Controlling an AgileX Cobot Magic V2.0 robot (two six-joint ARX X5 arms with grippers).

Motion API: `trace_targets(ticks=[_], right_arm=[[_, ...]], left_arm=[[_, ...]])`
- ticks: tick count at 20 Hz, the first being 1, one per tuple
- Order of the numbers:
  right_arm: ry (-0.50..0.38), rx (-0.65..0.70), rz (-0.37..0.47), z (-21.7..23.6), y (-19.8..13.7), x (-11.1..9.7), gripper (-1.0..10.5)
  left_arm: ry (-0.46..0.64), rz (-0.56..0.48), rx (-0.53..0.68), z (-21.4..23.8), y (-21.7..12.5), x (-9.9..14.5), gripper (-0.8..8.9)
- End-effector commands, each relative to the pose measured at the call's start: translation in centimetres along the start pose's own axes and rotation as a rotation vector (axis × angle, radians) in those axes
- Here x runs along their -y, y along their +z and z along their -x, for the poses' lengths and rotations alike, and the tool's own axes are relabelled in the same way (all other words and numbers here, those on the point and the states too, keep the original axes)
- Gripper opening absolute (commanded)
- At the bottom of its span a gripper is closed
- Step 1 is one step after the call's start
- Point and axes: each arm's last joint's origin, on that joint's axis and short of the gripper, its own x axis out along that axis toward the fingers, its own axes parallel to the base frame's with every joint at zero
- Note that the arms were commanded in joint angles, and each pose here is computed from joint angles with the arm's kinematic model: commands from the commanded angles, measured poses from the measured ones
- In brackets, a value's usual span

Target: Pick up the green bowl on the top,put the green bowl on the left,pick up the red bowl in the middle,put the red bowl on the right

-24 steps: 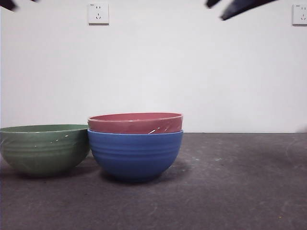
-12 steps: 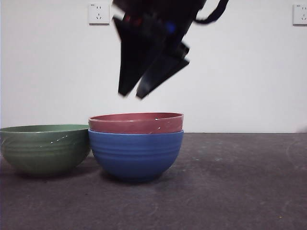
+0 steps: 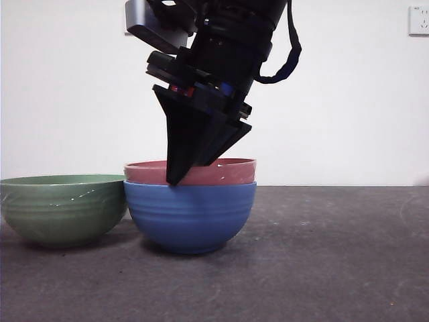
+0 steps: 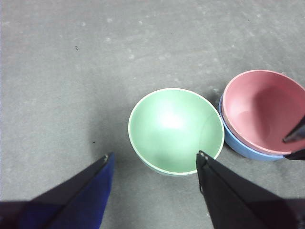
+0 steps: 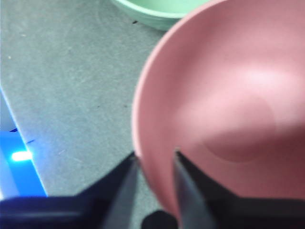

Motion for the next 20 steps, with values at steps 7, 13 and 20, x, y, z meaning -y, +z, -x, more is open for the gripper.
trace_targets(ticks=[7,13,20], right_arm=[[-0.001,0.013,0.049,-0.3,0.3,-0.5,-0.1],[-0.065,0.049,0.068,1.0,0.7,-1.0,-0.1],[-0.131,0.131,0.071,4.5,0.7,-1.3,-0.1]], left_arm=[[0.0,0.002,-0.012,-0.8,0.3,-0.1,2.83],[-0.004,0.003,-0.026,-1.4,0.5,-0.2,2.83],[-0.005,0.003,-0.024,-1.4,0.5,-0.2,2.83]])
